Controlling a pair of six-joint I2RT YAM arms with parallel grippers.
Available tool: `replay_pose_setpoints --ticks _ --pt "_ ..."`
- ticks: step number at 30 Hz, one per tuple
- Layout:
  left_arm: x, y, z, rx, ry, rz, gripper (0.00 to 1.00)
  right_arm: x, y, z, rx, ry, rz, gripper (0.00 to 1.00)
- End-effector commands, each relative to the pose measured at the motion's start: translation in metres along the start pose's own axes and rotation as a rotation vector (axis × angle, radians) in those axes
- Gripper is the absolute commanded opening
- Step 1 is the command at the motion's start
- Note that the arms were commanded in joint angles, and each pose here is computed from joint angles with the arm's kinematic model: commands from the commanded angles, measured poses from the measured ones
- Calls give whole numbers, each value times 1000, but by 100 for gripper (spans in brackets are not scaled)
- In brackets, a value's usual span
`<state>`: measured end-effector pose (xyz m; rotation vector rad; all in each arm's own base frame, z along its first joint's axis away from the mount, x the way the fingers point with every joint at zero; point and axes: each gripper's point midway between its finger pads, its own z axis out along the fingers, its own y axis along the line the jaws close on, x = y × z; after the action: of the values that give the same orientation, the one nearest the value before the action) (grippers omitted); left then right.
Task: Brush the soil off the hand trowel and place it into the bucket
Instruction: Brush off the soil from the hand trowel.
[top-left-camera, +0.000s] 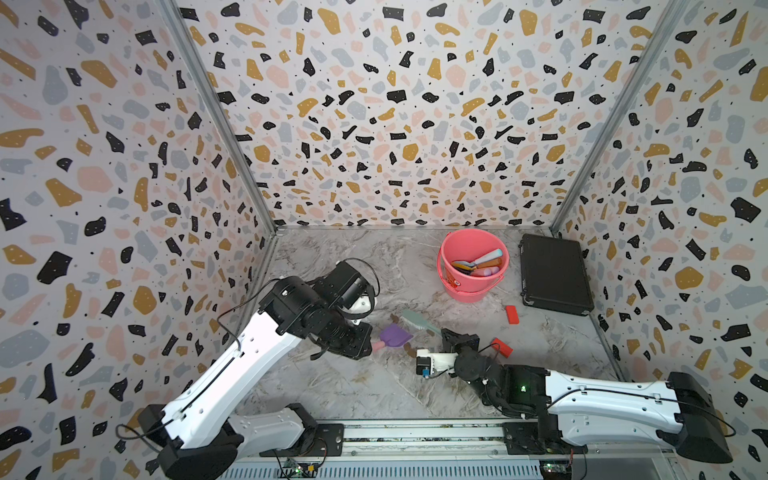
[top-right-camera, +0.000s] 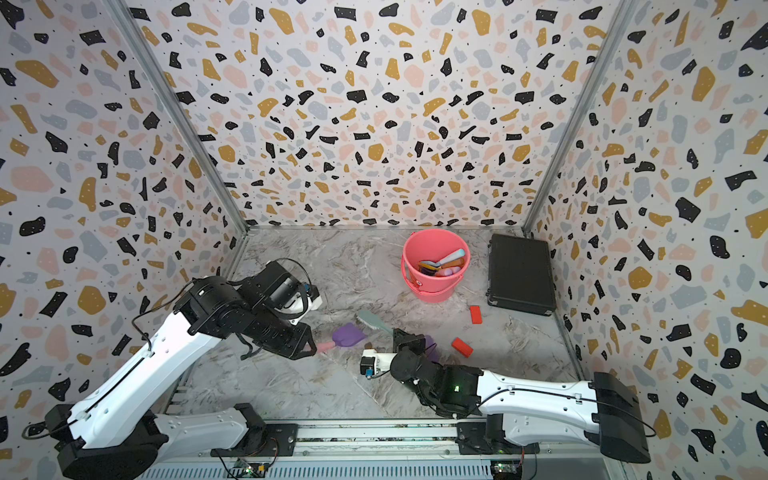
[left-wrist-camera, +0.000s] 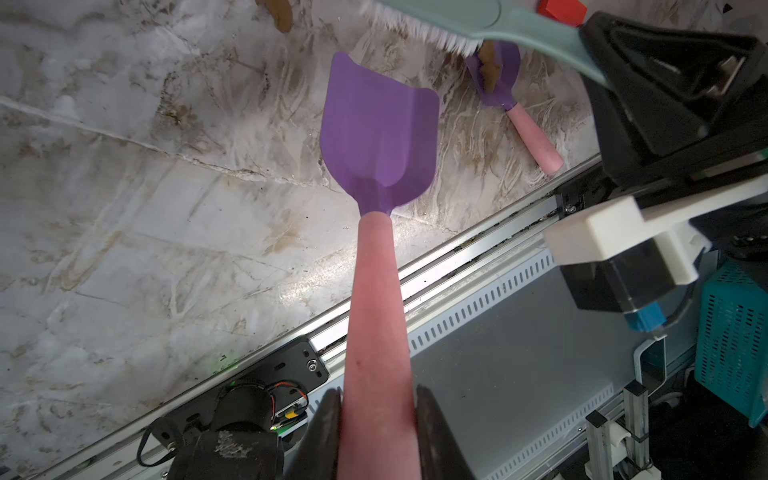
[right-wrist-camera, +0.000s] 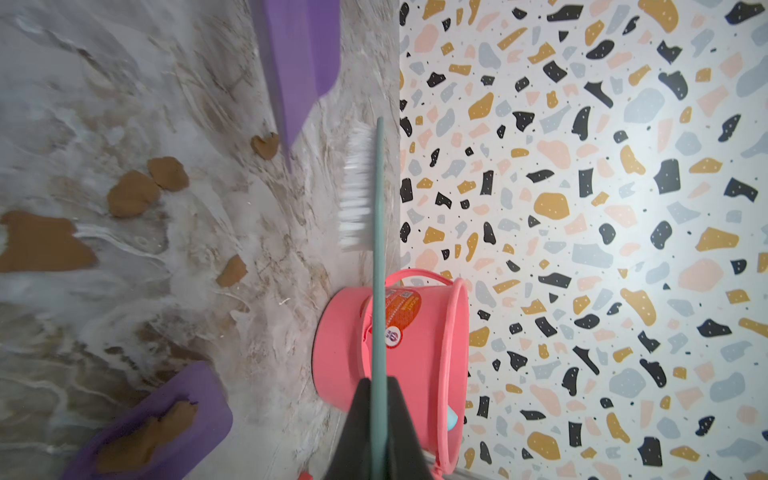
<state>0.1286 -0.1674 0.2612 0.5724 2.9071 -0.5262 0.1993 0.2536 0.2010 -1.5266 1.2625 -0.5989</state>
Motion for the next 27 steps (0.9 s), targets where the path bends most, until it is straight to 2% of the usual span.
replay_pose_setpoints --ticks 1,4,7,9,11,16,19,22,25,27 --pt "-6 3 -9 -19 -53 12 0 17 -25 0 56 67 166 0" --pt "-18 9 -19 -61 -141 4 0 31 -53 -6 47 106 534 0" --pt "-38 11 -35 -73 -283 2 0 30 -58 -12 -105 63 1008 0" --pt "-51 10 -49 -73 -381 11 0 23 -54 -14 -216 22 1260 0" --pt "-61 10 -66 -74 -494 19 0 8 -46 -16 -348 -19 1438 0" --pt "-78 14 -108 -92 -738 16 0 -11 -21 -12 -581 -26 1831 0" --pt "-83 6 -110 -54 -755 32 0 -45 -20 -10 -790 -155 2009 0" --pt "-87 -4 -103 -6 -726 43 0 -73 -28 -8 -950 -270 2089 0" --pt "-86 -17 -91 66 -678 69 0 -82 -44 -7 -979 -347 2113 0" --pt "-84 -14 -84 55 -649 58 0 -80 -54 -3 -972 -367 2147 0"
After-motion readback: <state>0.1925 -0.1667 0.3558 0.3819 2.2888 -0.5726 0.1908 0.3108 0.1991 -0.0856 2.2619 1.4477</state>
